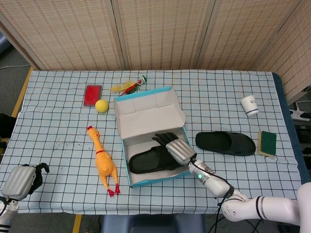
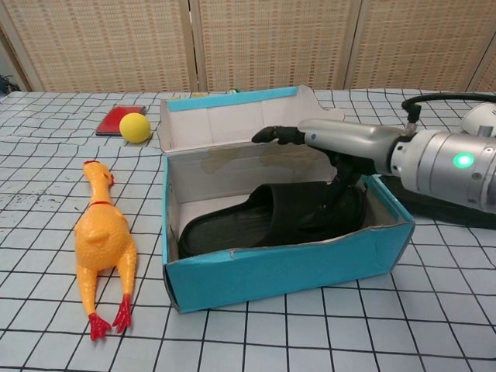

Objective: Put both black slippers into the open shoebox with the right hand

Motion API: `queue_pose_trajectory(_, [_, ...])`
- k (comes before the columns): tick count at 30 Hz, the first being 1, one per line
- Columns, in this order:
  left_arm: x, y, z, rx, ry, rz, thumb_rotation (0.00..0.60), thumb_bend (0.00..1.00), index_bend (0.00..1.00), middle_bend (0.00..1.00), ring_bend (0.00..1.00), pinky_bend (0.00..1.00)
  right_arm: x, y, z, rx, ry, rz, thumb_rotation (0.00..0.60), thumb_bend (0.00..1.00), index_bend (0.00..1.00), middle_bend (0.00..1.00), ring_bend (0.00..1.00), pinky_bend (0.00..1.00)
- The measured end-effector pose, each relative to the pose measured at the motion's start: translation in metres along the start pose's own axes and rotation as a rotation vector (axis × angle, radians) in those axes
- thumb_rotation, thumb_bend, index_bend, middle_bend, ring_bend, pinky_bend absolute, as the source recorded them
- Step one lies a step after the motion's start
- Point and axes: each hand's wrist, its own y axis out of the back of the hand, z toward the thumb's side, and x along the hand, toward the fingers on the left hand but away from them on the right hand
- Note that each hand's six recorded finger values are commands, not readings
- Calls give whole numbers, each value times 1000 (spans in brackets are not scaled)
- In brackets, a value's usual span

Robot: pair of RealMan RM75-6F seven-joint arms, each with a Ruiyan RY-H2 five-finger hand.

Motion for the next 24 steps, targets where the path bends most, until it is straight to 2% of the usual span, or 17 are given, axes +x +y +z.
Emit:
queue_pose_trajectory(6, [-1,1,0,-1,0,2,600,831,482,586,697,571,16,23,-11,30,-29,-104,600,53,46,0,0,17])
queue_pose_trajectory(8, [-1,1,0,-1,1,4,600,831,482,586,697,571,26,33,-21,71,-61,-160,600,52,17,0,0,17])
queue_pose_trajectory(11, [-1,0,0,1,1,0,600,832,481,586,697,571,44,47,-42,156,-144,-235,600,52,0,0,0,16])
queue_pose_trajectory(13, [-1,-1,1,4,-3,-4,600,831,481,586,698,571,59,53,-65,206,-234,-268,600,52,0,0,0,17])
queue_pose_trajectory(17, [0,-3,3,10,-6,-11,600,831,482,586,698,571,76,54,-99,214,-343,-250,600,52,0,0,0,20])
queue_pose_trajectory(24, [2,-6,4,18,-1,-25,600,832,482,586,697,571,105,39,-161,90,-473,-133,600,53,0,0,0,21])
